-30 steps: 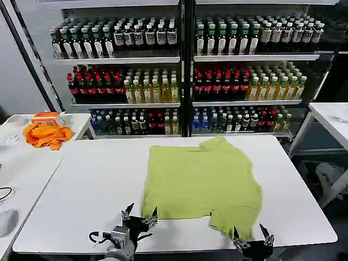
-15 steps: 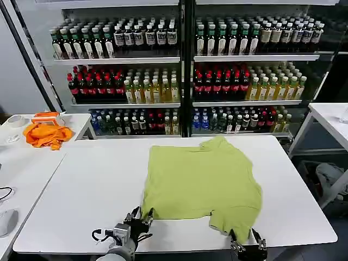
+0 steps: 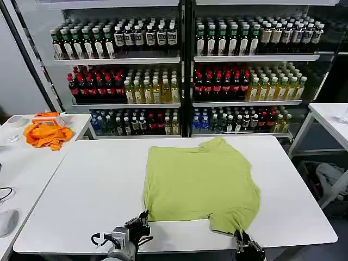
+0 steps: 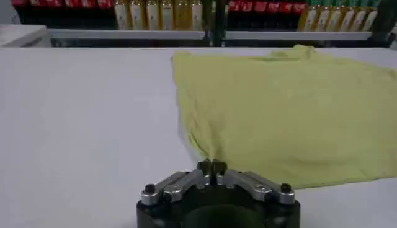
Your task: Fold and organize the clothes.
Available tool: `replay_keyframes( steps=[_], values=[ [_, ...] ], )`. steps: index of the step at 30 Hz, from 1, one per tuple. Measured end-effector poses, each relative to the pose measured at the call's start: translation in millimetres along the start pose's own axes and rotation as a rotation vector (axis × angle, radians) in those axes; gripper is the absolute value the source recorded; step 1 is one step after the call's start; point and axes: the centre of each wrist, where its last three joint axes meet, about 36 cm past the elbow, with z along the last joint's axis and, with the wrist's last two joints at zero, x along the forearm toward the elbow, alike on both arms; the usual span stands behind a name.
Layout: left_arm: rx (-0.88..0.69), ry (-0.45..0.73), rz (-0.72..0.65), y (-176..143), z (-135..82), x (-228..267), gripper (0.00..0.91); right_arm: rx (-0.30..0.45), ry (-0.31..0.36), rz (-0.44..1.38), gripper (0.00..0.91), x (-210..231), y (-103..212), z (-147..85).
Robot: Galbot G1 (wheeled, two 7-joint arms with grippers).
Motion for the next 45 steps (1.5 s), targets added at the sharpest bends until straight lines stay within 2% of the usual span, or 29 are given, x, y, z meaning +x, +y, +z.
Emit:
replay_keyframes(
  steps=[8,16,25,34,45],
  values=[
    [0.061,-0.067,0.027,1,-10,22,0.06,-0.007,-0.084,-0.003,0.0,15,-4,-20],
    [0.095,-0.142,0.035,8,-28,36,0.06,-0.004,-0.158,-0.004,0.0,6,-12,-39],
    [0.107,-0.192,0.05,14,-41,26,0.05,0.02,-0.224,-0.024,0.0,-38,-21,-57],
    [0.091,-0.218,0.041,19,-53,-10,0.06,0.062,-0.272,-0.026,0.0,-88,-34,-75],
    [0.056,-0.246,0.015,14,-67,-59,0.081,0.101,-0.277,-0.013,0.0,-138,-40,-86]
  ],
)
